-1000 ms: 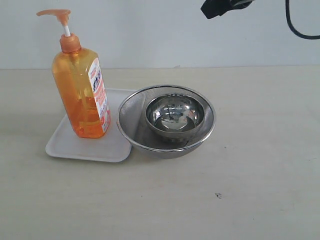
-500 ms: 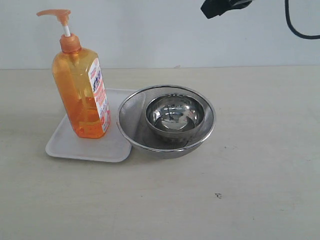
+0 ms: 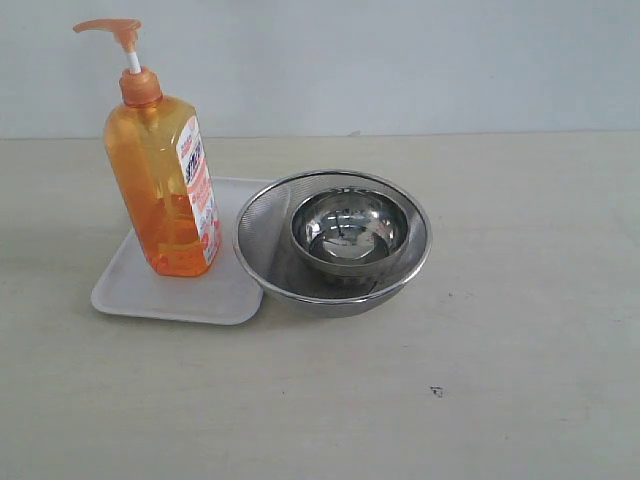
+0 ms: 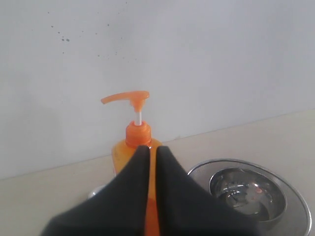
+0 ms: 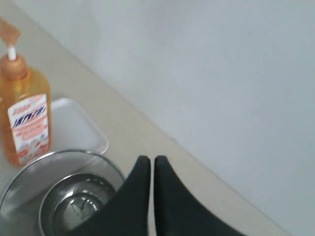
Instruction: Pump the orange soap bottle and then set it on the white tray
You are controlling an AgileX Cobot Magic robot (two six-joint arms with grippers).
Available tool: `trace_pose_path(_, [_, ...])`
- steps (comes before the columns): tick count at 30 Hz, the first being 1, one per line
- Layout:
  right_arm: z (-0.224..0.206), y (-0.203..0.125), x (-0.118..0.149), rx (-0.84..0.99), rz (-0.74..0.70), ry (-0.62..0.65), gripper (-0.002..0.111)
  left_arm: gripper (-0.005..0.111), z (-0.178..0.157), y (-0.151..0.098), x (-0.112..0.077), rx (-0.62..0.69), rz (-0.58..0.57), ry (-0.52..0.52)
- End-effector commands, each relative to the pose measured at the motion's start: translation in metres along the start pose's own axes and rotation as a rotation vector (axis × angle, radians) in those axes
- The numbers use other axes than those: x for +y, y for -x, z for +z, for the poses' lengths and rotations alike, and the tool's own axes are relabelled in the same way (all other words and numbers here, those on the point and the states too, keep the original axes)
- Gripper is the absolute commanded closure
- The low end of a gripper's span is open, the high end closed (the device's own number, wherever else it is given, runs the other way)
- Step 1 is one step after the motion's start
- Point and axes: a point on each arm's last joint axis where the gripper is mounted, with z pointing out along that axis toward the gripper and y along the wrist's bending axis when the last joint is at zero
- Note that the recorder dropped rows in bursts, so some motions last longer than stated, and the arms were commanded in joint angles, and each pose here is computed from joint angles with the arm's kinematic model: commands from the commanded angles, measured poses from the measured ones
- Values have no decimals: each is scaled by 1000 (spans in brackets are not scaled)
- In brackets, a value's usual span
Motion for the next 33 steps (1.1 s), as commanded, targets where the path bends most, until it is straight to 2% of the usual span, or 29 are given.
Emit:
trace_pose_path(1, [-56, -22, 7, -135, 69, -149, 108, 102, -1, -1, 0, -1, -7, 1])
trace_pose_path(4, [-79, -68, 16, -169, 215, -242, 108, 102, -1, -1, 0, -1, -7, 1])
trace_pose_path(5, [-87, -93, 21, -190, 292, -298, 108, 102, -1, -1, 0, -1, -7, 1])
trace_pose_path(14, [-97, -221, 53, -175, 513, -538, 108, 102, -1, -1, 0, -1, -7, 1])
trace_pose_path(20, [-96, -270, 77, -211, 508, -590, 108, 102, -1, -1, 0, -1, -7, 1])
trace_pose_path(25, [-95, -296, 90, -241, 495, -603, 108, 102, -1, -1, 0, -1, -7, 1])
trace_pose_path(28, [-99, -297, 94, -288, 445, -616, 108, 102, -1, -1, 0, -1, -7, 1])
trace_pose_path(33, [-98, -304, 101, -188, 358, -579, 108, 102, -1, -1, 0, -1, -7, 1])
